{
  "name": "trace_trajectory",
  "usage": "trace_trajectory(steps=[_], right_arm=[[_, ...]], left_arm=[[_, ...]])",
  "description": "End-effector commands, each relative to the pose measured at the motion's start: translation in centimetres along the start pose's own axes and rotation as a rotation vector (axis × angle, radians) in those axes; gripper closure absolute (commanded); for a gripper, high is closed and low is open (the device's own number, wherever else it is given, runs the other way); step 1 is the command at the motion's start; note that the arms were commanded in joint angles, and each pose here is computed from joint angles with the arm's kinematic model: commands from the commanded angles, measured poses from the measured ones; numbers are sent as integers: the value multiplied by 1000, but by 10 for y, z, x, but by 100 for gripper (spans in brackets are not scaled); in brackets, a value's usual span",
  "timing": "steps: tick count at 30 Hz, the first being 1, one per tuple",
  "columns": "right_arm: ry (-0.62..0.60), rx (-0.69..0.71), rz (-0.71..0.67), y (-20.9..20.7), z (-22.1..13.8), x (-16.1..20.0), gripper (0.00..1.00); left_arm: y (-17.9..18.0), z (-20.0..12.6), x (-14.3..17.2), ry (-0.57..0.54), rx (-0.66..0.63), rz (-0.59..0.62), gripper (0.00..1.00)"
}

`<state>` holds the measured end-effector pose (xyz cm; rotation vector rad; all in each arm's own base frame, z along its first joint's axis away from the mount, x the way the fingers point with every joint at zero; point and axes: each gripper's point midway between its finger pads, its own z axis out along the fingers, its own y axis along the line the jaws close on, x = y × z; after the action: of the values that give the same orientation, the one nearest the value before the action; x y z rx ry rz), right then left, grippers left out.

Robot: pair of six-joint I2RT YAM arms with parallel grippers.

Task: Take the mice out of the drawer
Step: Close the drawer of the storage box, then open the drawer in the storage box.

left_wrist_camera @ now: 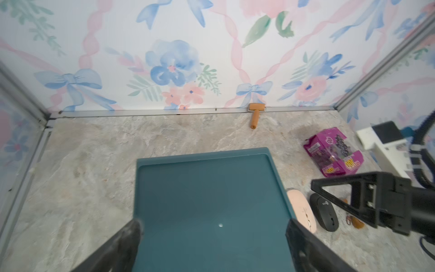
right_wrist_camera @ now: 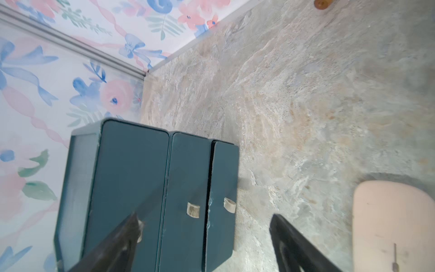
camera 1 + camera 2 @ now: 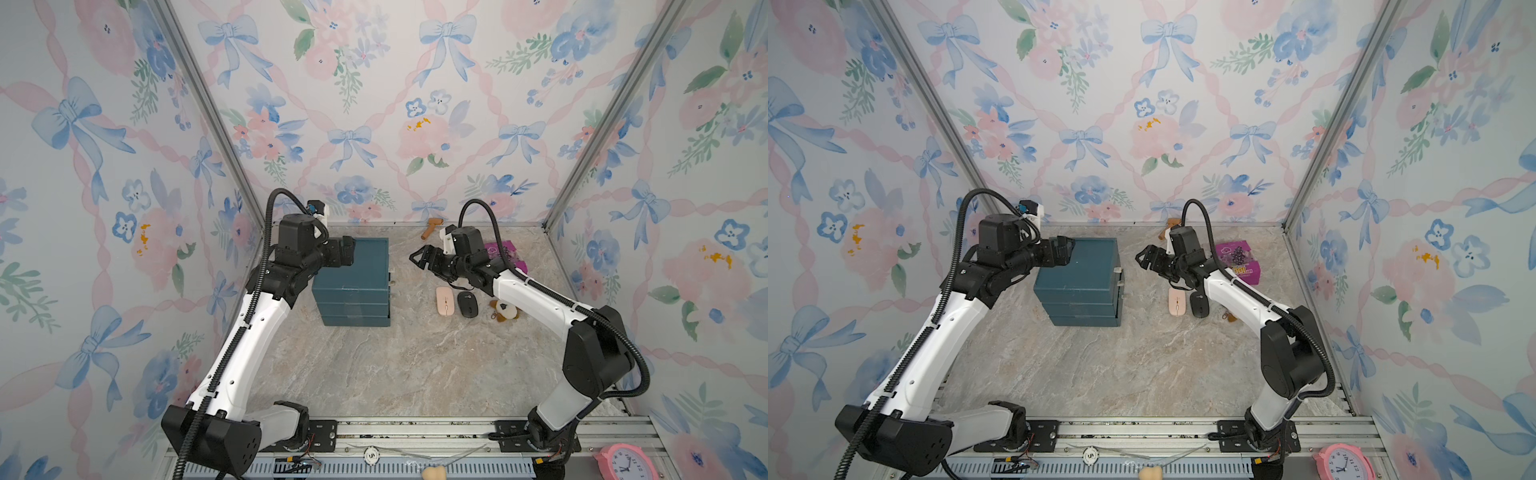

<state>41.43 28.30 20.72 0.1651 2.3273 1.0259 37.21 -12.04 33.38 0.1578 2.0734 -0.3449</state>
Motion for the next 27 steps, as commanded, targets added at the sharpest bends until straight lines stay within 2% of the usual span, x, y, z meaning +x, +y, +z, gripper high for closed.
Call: trace_trajectory(steps=[1,5,9,15,22,27], right_arm=[[35,-100,44,11,5,3,24],[62,-126,79,6,20,9,34],[75,-152,115,3,32,12,40],[132,-183,133,4,50,24,44],[259,-225,121,12,71,59,56],[315,-252,117,17,78,75,58]], left_arm=[[-28,21,3,-13,68,60,2],[-54,42,18,-5,124,76,2],[-61,57,33,21,117,81,2],[-57,64,46,44,91,80,2],[-53,68,58,69,70,54,2],[-52,70,60,75,65,45,2]])
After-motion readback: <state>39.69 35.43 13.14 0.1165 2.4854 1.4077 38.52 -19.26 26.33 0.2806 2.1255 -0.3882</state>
